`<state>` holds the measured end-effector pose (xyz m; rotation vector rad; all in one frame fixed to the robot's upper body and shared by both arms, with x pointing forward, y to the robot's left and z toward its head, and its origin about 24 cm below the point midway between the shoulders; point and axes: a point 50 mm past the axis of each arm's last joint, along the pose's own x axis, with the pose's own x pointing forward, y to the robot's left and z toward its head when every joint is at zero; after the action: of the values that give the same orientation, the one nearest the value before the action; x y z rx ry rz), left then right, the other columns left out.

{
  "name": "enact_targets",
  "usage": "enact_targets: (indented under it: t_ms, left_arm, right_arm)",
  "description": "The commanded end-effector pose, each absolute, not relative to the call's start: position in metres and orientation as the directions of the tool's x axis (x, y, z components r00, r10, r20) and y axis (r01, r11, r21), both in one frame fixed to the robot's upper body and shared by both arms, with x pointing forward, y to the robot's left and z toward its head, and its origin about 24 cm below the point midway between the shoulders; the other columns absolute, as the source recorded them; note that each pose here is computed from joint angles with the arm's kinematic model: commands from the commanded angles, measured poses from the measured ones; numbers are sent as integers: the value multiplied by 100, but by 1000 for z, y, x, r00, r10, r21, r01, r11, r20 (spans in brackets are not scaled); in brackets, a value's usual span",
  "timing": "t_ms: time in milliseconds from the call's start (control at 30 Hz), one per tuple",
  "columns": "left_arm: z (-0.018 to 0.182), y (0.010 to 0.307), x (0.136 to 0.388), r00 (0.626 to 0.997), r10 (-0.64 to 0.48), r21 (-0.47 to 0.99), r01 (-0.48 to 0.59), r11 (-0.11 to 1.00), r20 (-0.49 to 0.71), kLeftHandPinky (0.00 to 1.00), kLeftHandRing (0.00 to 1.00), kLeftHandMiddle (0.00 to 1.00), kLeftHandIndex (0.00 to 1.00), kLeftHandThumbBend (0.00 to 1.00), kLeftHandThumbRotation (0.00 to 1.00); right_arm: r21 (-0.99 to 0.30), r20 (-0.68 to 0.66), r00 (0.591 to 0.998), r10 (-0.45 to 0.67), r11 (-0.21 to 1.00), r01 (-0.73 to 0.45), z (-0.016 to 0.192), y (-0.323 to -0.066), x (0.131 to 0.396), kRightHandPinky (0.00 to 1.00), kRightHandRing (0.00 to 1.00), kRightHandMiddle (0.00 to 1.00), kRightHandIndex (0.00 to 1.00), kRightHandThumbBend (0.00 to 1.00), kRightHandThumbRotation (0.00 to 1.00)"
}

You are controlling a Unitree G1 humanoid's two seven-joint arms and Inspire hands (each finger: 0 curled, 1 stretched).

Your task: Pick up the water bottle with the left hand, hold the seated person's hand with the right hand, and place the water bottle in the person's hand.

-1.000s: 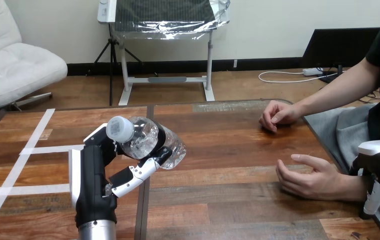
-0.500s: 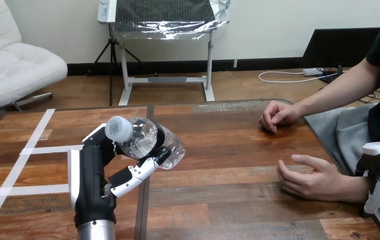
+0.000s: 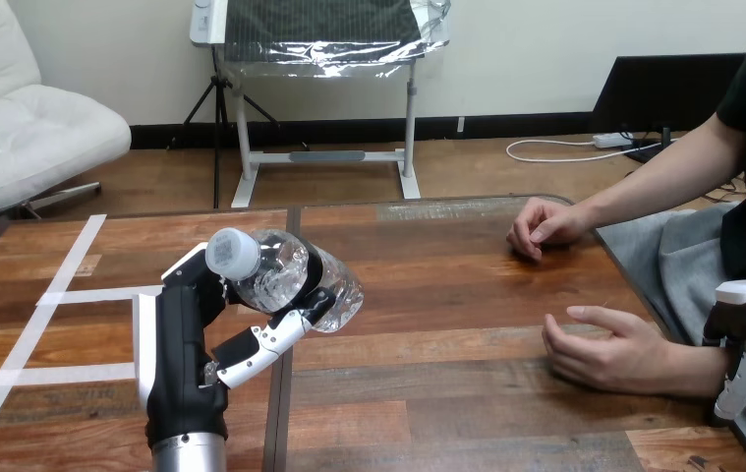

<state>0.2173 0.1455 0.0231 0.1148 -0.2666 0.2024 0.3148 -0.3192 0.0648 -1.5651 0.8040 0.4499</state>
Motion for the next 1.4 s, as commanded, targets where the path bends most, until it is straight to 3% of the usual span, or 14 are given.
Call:
enact_targets:
  t_ms: [0, 200, 400, 633, 867, 1367]
  left_arm:
    - [48, 144, 227, 903, 181, 56, -220, 974, 388, 42, 42, 44, 49, 62, 0]
    - [48, 144, 226, 904, 183, 56, -221, 974, 388, 43, 42, 44, 49, 62, 0]
    - [49, 145, 226, 903, 184, 55, -222, 974, 389, 43, 42, 44, 49, 62, 0]
    - [48, 145, 226, 902, 184, 58, -223, 973, 391, 42, 42, 44, 50, 61, 0]
    - [48, 146, 227, 902, 188, 53, -225, 973, 389, 43, 42, 44, 49, 62, 0]
    - [47, 146, 227, 902, 186, 60, -226, 972, 388, 44, 42, 44, 49, 61, 0]
  right_arm:
    - [-672, -732, 664, -152, 2, -740, 52, -294, 322, 58, 66, 70, 63, 65, 0]
    - [-655, -747, 646, -158, 7, -756, 49, -291, 323, 63, 69, 73, 62, 65, 0]
    - [-657, -746, 649, -151, 4, -754, 47, -290, 323, 61, 67, 71, 60, 65, 0]
    - [-663, -742, 654, -145, 11, -749, 43, -290, 322, 50, 58, 66, 59, 66, 0]
    - [-666, -739, 657, -145, 16, -746, 41, -289, 322, 46, 56, 66, 61, 67, 0]
    - [-681, -725, 676, -132, -11, -733, 39, -286, 321, 52, 60, 71, 69, 65, 1]
